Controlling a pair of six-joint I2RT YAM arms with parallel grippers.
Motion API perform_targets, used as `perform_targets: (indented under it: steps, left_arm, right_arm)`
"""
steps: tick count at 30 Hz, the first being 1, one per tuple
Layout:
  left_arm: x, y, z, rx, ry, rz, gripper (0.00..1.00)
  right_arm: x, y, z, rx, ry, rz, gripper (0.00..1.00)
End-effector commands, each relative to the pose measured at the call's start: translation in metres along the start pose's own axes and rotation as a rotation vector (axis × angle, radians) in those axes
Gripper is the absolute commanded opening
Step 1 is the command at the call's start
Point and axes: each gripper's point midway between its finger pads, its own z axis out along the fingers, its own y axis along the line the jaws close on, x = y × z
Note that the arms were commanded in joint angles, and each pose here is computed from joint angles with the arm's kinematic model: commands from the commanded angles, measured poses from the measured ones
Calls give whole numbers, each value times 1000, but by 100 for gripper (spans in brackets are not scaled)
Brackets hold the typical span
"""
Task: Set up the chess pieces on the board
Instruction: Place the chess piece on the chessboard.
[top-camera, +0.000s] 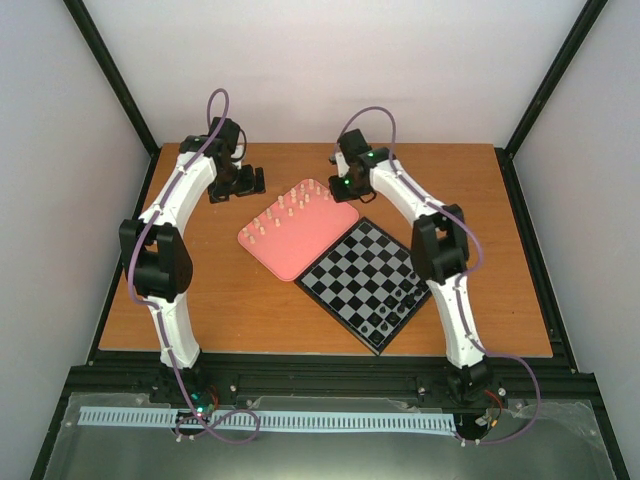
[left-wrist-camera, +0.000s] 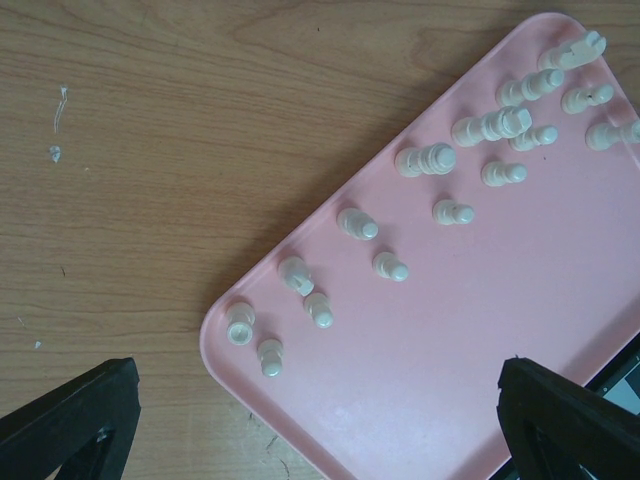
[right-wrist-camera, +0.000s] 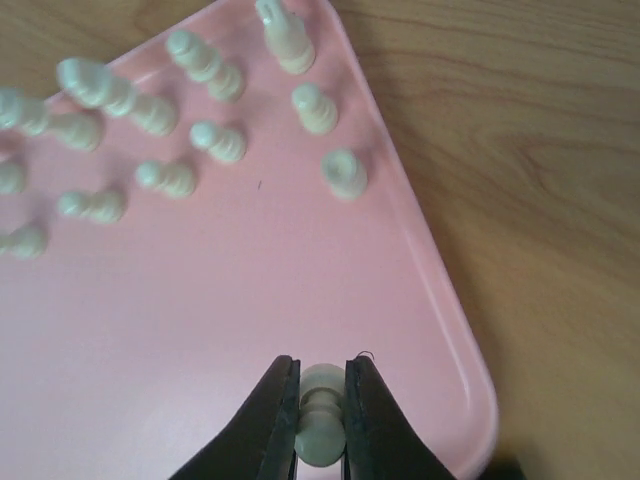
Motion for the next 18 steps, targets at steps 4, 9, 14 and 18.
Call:
perform_targets:
  steps: [4,9,14,18]
  left_arm:
    - [-11,-2,-14,13,-46,-14,100]
    - [-9,-3,-11,23,-36,-19,100]
    - [-9,-6,-8,38,-25,-26,100]
    - [-10,-7,-7,37,-24,-24,100]
  right_arm:
    - [29,-14,-101,69,-65,47,3]
    - [85,-41,-109,115,-1,109,3]
    - [108,-62,-98,132,39,154,3]
    - [108,-66,-85,134,57,132,3]
